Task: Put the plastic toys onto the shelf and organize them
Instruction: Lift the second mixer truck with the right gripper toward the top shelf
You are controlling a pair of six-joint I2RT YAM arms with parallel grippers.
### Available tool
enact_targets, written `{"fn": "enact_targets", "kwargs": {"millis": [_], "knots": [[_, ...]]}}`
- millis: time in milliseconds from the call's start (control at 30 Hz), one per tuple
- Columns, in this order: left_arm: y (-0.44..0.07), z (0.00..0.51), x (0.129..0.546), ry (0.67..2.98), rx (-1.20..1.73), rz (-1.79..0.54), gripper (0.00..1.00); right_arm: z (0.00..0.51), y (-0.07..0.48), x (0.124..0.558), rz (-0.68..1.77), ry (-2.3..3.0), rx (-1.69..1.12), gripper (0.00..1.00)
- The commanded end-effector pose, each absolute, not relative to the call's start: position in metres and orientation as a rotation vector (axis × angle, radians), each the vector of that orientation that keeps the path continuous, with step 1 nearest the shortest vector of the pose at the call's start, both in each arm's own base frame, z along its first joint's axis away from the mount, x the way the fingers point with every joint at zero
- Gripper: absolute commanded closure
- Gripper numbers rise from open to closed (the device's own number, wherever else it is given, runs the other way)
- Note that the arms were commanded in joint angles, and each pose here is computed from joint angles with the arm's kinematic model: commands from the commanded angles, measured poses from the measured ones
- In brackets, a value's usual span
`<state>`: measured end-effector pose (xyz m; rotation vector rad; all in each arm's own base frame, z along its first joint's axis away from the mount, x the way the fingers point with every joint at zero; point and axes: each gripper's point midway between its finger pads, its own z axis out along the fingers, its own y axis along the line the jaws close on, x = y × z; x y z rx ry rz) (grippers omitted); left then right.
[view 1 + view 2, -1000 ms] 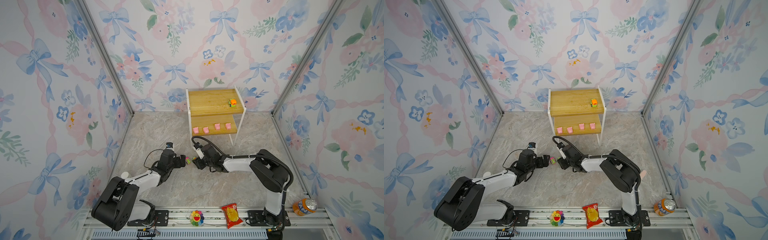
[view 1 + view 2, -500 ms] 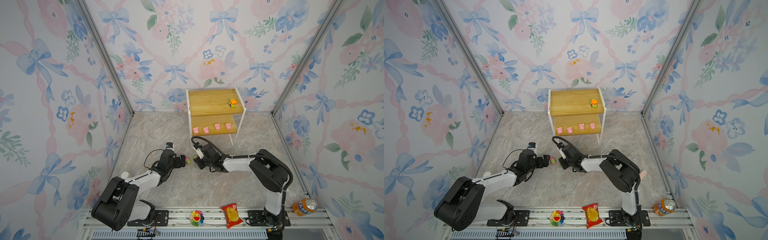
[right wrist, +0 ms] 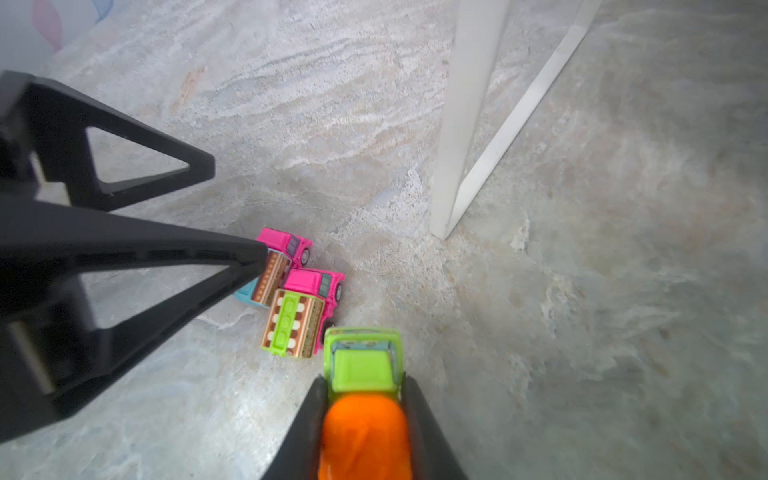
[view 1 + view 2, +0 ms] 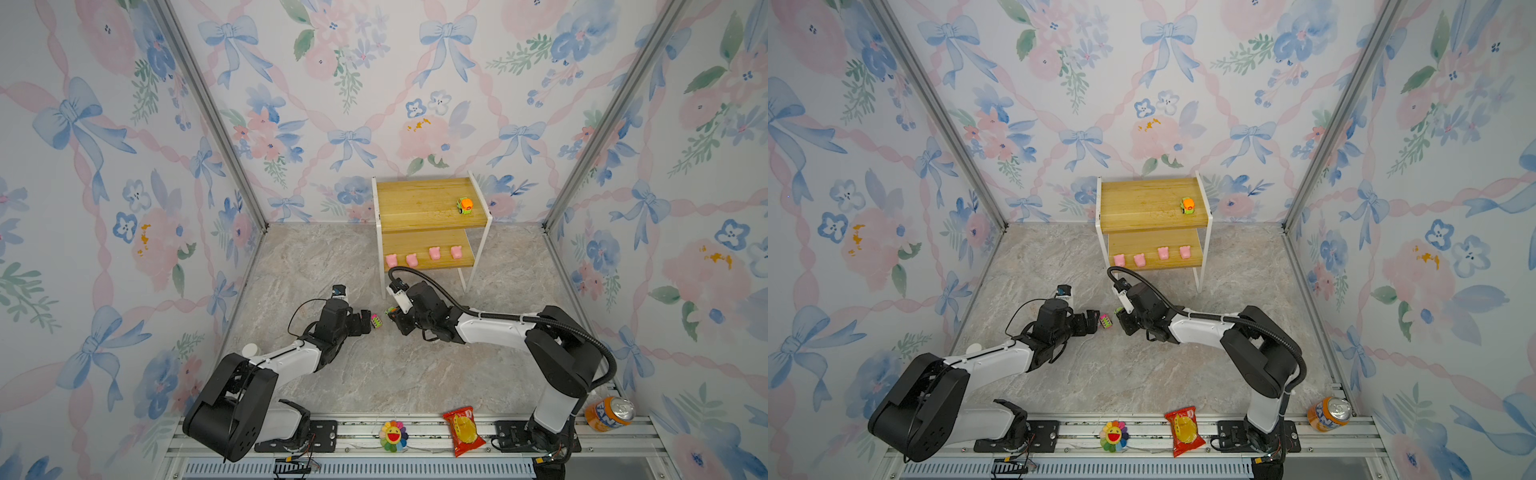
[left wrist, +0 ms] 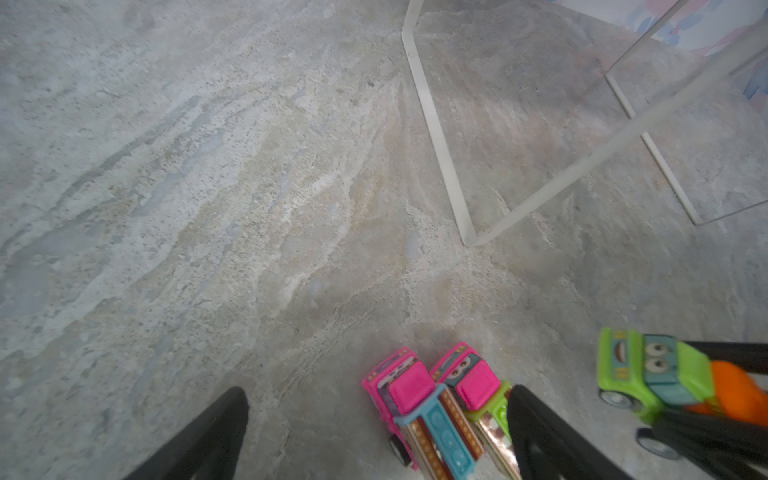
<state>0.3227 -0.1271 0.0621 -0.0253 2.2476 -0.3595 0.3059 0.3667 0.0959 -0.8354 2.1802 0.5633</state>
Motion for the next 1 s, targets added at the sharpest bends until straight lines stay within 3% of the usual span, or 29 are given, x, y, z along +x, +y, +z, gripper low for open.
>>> {"fn": "enact_targets", "kwargs": {"millis": [0,233,500,700,967], "knots": [[-0.125,0.059,0.319,2.263,-0.031,-0.338,0.02,0.138,0.362,0.287,0.589,2.185,-0.874,0.75],[-0.126,0.061,0.321,2.261,-0.012,-0.333,0.02,0.253,0.339,0.277,0.510,2.083,-0.881,0.75],[-0.129,0.054,0.324,2.285,0.016,-0.323,0.02,0.387,0.290,0.293,0.424,1.878,-0.632,0.73],[-0.141,0.056,0.331,2.293,0.070,-0.359,0.02,0.440,0.249,0.330,0.405,1.826,-0.392,0.74],[-0.148,0.061,0.338,2.284,0.085,-0.384,0.02,0.459,0.227,0.386,0.359,1.845,-0.185,0.74]]}}
